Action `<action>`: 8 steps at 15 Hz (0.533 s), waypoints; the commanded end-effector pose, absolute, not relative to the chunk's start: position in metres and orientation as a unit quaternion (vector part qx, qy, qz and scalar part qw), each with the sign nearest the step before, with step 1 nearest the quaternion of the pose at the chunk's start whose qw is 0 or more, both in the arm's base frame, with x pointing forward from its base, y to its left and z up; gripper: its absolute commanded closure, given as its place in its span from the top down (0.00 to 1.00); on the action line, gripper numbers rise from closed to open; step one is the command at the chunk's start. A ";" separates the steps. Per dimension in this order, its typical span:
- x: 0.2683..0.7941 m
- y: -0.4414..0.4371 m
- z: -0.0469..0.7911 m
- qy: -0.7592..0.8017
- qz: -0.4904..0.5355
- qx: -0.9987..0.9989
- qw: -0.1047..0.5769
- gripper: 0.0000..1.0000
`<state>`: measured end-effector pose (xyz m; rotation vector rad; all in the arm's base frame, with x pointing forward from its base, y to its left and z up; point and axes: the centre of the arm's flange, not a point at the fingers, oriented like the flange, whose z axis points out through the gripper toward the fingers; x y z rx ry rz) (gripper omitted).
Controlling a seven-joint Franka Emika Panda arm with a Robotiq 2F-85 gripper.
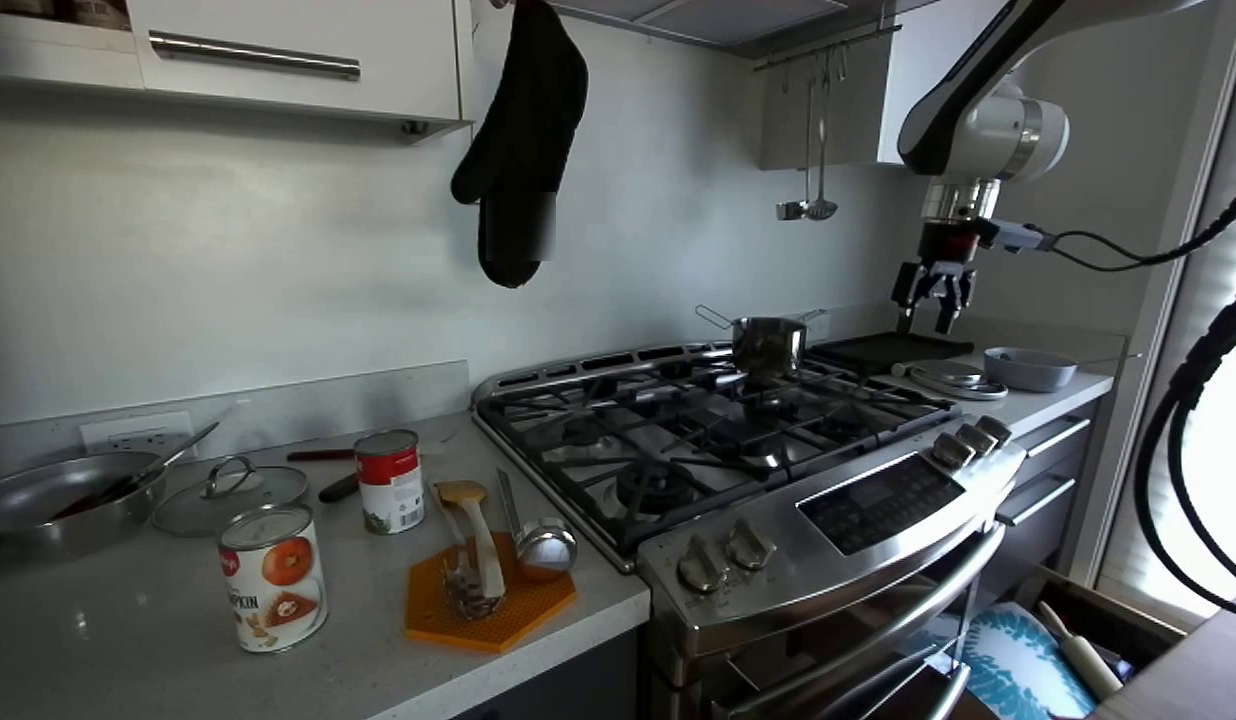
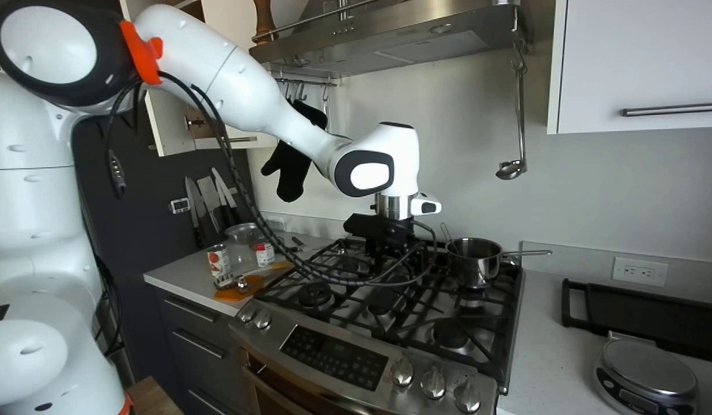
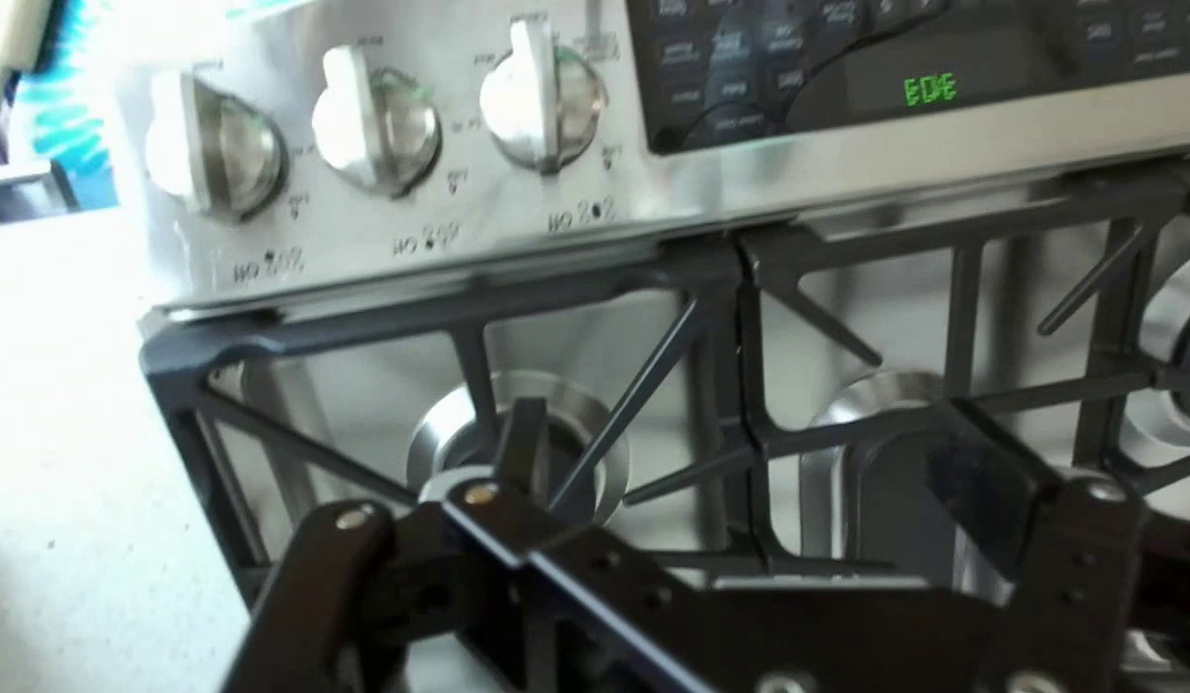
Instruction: Pick up the stirrer on the right countertop and put it in the pot on the stove plate
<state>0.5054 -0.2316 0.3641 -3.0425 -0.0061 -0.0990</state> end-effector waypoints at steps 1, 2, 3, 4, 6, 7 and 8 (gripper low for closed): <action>0.444 -0.206 0.360 0.009 0.001 -0.998 0.063 1.00; 0.429 -0.201 0.357 0.004 0.007 -0.998 0.066 1.00; 0.417 -0.197 0.355 0.002 0.008 -0.998 0.065 1.00; 0.404 -0.192 0.351 -0.003 0.012 -0.998 0.067 1.00; 0.383 -0.187 0.347 -0.016 0.021 -0.997 0.076 1.00; 0.374 -0.185 0.345 -0.024 0.021 -0.996 0.085 1.00; 0.408 -0.194 0.341 -0.010 0.019 -0.997 0.080 1.00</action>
